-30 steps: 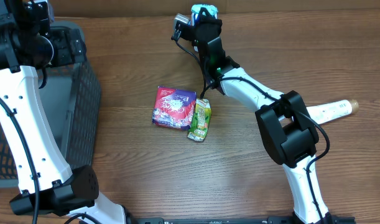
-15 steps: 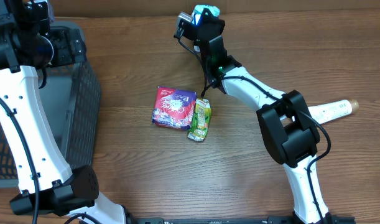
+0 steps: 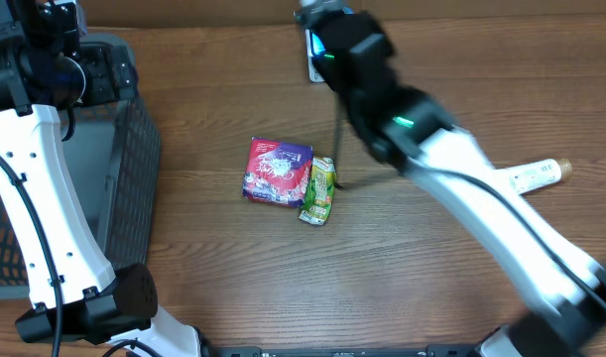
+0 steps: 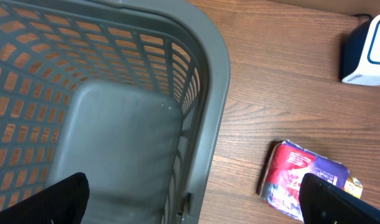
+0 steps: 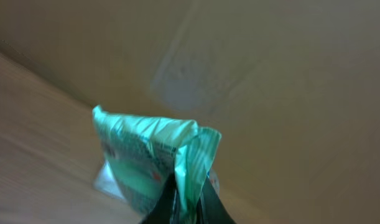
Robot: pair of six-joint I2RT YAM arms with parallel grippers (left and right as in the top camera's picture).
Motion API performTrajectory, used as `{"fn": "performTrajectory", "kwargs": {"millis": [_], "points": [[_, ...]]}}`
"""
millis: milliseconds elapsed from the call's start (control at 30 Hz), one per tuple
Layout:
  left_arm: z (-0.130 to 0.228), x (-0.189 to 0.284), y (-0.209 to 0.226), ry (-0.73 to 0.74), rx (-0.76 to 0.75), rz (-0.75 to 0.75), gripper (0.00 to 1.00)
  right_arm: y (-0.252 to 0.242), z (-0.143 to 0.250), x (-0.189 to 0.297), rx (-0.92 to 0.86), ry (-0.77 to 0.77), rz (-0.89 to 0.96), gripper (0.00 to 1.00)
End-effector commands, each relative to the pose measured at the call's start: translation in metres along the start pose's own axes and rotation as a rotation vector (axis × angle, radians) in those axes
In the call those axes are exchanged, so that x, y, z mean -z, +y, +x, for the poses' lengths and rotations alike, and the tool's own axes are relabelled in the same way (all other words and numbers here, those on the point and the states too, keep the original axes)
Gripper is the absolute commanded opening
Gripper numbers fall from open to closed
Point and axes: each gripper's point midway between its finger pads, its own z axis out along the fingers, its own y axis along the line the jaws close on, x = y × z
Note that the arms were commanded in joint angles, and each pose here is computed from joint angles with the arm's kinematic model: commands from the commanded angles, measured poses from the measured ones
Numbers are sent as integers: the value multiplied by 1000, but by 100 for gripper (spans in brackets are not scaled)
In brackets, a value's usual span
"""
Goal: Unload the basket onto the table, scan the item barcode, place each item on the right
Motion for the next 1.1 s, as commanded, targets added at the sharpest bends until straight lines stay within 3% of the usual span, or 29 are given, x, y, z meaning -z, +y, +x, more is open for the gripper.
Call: {"fn": "performTrajectory", "kwargs": {"millis": [0,133,333,567,900,1000,1033,1067], "points": [[-1,3,-5,-10,-22,12,100,-43,4,36,-583,49,-20,3],[-1,3,-5,-10,-22,12,100,-90,63,56,-832,258,83,4],[-1,3,-5,-10,-22,12,100,-154,168,62,-996,542,331,4],[-1,3,-5,-10,-22,12,100,-192,267,34,-1111,645,473,4],[-1,3,-5,-10,-23,12,100,-207,355,4,-1186,643,521,4],[-1,3,-5,-10,-22,12,100,-203,373,-2,-1189,656,528,16],[-1,3,-5,-10,-22,12,99,-201,378,-3,-1188,664,529,22],[-1,3,-5,-10,-22,12,100,-199,382,-4,-1187,673,530,36]]}}
